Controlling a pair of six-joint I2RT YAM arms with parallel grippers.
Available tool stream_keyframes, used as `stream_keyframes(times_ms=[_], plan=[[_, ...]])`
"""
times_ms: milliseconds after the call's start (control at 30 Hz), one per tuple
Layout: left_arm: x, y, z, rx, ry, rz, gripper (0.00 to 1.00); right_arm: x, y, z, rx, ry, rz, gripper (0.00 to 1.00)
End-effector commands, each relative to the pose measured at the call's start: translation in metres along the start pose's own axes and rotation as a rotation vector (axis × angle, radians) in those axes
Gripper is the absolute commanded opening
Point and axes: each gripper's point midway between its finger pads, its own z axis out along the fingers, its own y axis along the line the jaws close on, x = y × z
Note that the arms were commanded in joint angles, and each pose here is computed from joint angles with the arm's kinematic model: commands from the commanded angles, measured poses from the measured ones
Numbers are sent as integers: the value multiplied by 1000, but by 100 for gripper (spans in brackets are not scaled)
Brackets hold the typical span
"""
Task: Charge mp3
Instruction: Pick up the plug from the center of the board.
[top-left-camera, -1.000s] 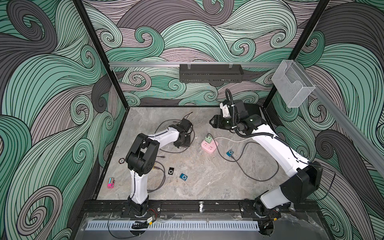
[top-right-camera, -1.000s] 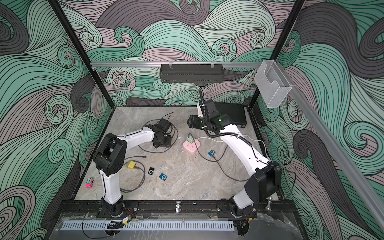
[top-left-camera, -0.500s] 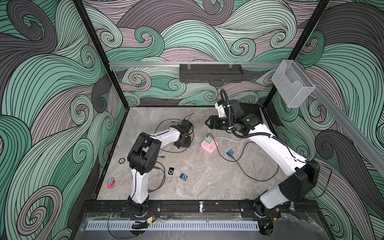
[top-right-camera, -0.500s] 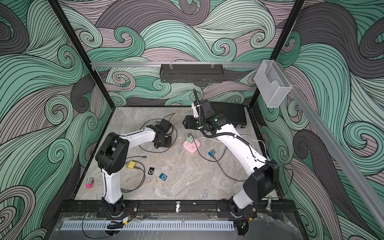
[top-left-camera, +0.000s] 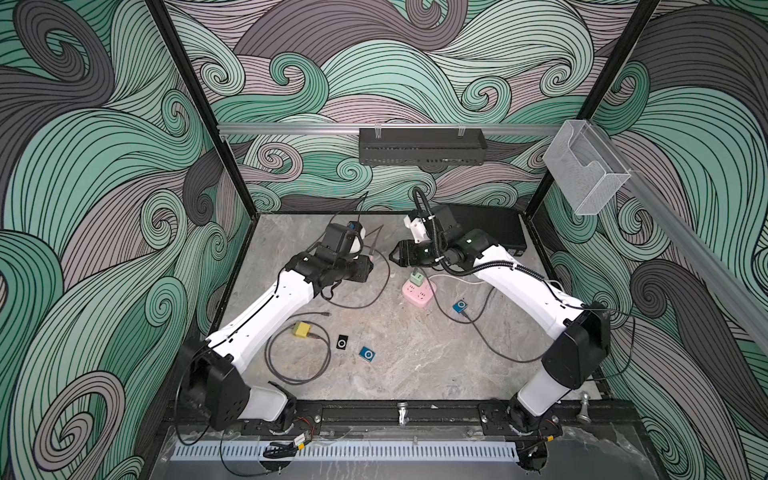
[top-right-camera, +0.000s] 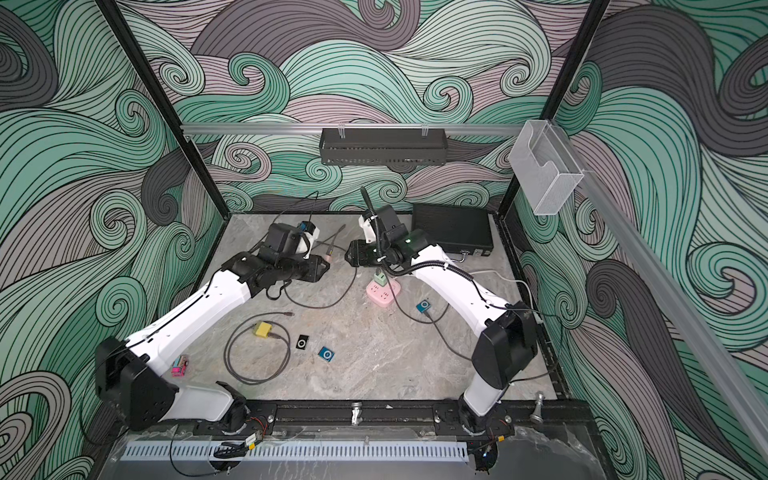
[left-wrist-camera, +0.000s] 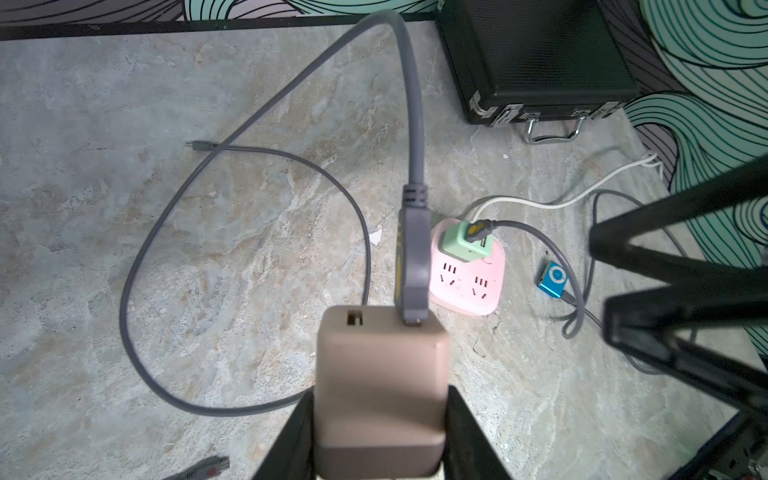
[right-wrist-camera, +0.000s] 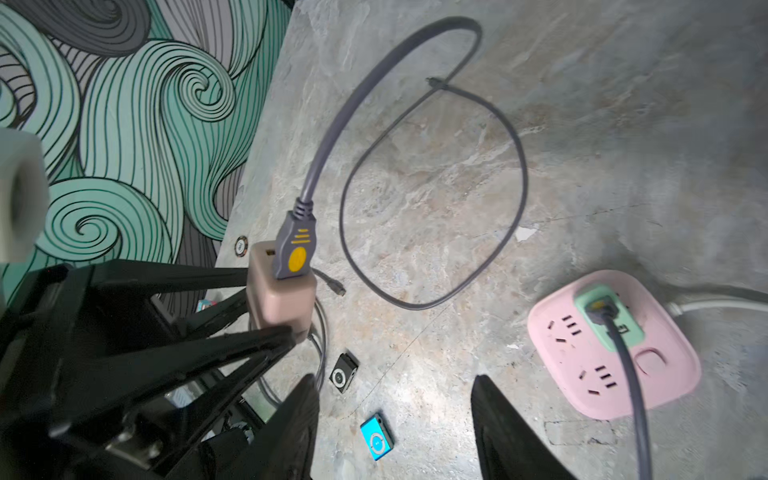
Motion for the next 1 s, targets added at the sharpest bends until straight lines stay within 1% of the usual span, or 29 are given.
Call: stream_keyframes(times_ms=[0,167,300,533,733,900,967], plan=[[12,-3,0,52,5,10,30,-9,35,-3,-105,-18,-43,59],[19,-11,-5,110,-12,19,30,-5,57,4,-191,-4,-45,59],[14,-15,-17,139,-71,25,31,3,55,10,-147,29,-48,58],[15,-22,-25,175,-96,49,32,13,51,14,-133,46,-29,54],[12,-25,-28,196,-115,64,32,19,56,20,-172,72,-13,54],[12,-28,-31,212,-128,79,33,30,57,29,-177,125,-12,53],[12,-29,-33,215,-139,86,33,34,59,31,-191,142,-13,51]])
